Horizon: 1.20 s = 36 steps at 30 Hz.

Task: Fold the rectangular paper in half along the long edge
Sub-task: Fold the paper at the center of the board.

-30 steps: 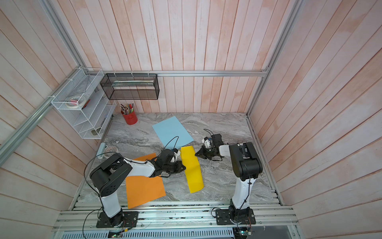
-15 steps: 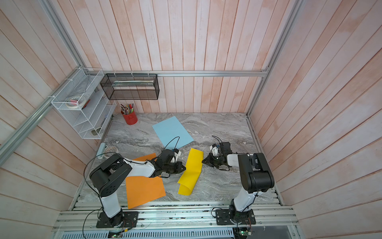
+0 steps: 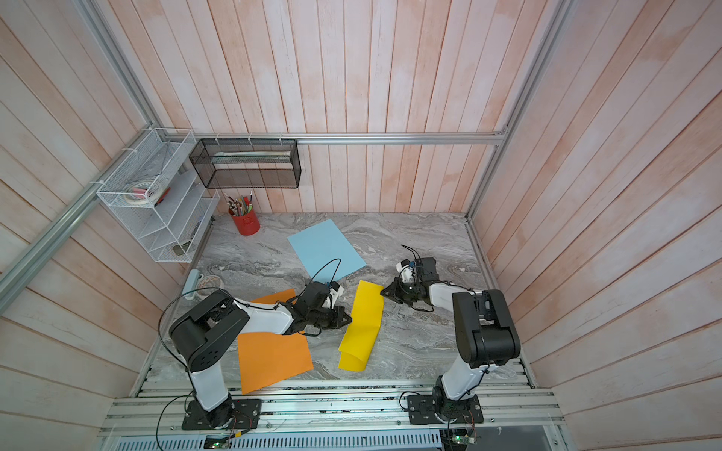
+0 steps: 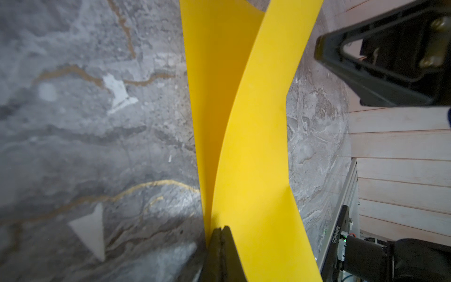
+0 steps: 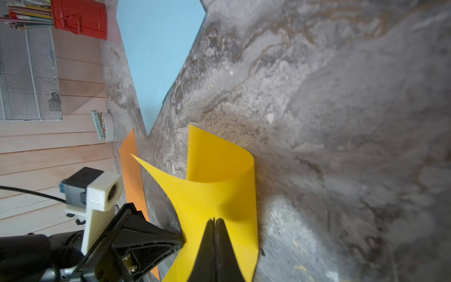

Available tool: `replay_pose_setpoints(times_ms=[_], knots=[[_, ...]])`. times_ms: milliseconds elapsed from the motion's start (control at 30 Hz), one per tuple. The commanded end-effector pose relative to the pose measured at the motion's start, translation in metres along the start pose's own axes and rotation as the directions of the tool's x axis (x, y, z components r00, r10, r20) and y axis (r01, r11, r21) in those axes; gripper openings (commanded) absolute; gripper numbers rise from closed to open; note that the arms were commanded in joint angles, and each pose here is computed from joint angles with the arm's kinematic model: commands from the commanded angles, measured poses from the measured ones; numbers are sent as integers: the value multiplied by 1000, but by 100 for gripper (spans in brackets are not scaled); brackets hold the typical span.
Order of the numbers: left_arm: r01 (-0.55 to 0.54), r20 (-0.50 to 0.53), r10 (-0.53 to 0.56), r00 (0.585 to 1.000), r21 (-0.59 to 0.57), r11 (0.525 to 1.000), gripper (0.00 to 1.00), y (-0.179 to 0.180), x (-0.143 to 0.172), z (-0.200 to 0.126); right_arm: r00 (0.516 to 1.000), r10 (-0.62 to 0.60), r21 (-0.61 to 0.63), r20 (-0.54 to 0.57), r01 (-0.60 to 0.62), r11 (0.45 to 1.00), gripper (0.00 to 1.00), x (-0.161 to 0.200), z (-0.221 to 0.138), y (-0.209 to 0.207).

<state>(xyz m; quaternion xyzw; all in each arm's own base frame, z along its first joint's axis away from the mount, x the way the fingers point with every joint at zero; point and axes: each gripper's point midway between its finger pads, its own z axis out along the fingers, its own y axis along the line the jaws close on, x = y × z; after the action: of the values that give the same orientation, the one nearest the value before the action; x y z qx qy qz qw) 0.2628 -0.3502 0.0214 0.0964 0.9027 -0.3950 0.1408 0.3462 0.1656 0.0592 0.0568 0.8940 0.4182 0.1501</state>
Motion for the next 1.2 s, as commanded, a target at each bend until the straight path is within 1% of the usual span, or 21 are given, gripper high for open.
replay_pose_setpoints(times_ms=[0, 167, 333, 400, 533, 667, 767, 867, 1000, 1067, 1133, 1167], knots=[[47, -123, -63, 990, -122, 991, 0, 37, 42, 3, 1000, 16, -16, -21, -16, 1000, 0, -4, 6, 2], [55, -122, -69, 990, -120, 991, 0, 37, 42, 4, 999, 28, -14, -40, -29, 999, 0, 1, 10, -4], [52, -127, -68, 990, -121, 991, 0, 37, 41, 6, 998, 43, 22, -47, -42, 999, 0, 12, 11, -18], [52, -127, -67, 990, -118, 992, 0, 36, 41, 6, 997, 70, 46, -38, -68, 997, 0, 16, 9, -29], [51, -127, -66, 990, -118, 992, 0, 36, 40, 7, 992, 125, 25, -28, -124, 992, 0, 20, 7, -43], [54, -131, -69, 989, -116, 992, 0, 36, 40, 8, 989, 140, 53, -43, -138, 989, 0, 22, 13, -56], [55, -130, -71, 989, -119, 991, 0, 36, 41, 7, 987, 155, 81, -33, -152, 985, 0, 20, 11, -65], [57, -129, -72, 989, -121, 991, 0, 37, 42, 6, 990, 140, 77, -12, -138, 987, 0, 12, 2, -57], [60, -131, -76, 988, -126, 990, 0, 39, 43, 7, 996, 87, 76, 32, -89, 993, 0, -4, -16, -35], [61, -129, -77, 989, -124, 990, 0, 39, 43, 7, 997, 65, 53, 51, -68, 996, 0, -9, -22, -21], [64, -129, -80, 988, -123, 990, 0, 39, 43, 7, 998, 53, 11, 37, -54, 998, 0, -8, -21, -8], [63, -128, -79, 989, -122, 991, 0, 39, 42, 8, 999, 49, -7, 11, -49, 999, 0, -4, -16, -3]])
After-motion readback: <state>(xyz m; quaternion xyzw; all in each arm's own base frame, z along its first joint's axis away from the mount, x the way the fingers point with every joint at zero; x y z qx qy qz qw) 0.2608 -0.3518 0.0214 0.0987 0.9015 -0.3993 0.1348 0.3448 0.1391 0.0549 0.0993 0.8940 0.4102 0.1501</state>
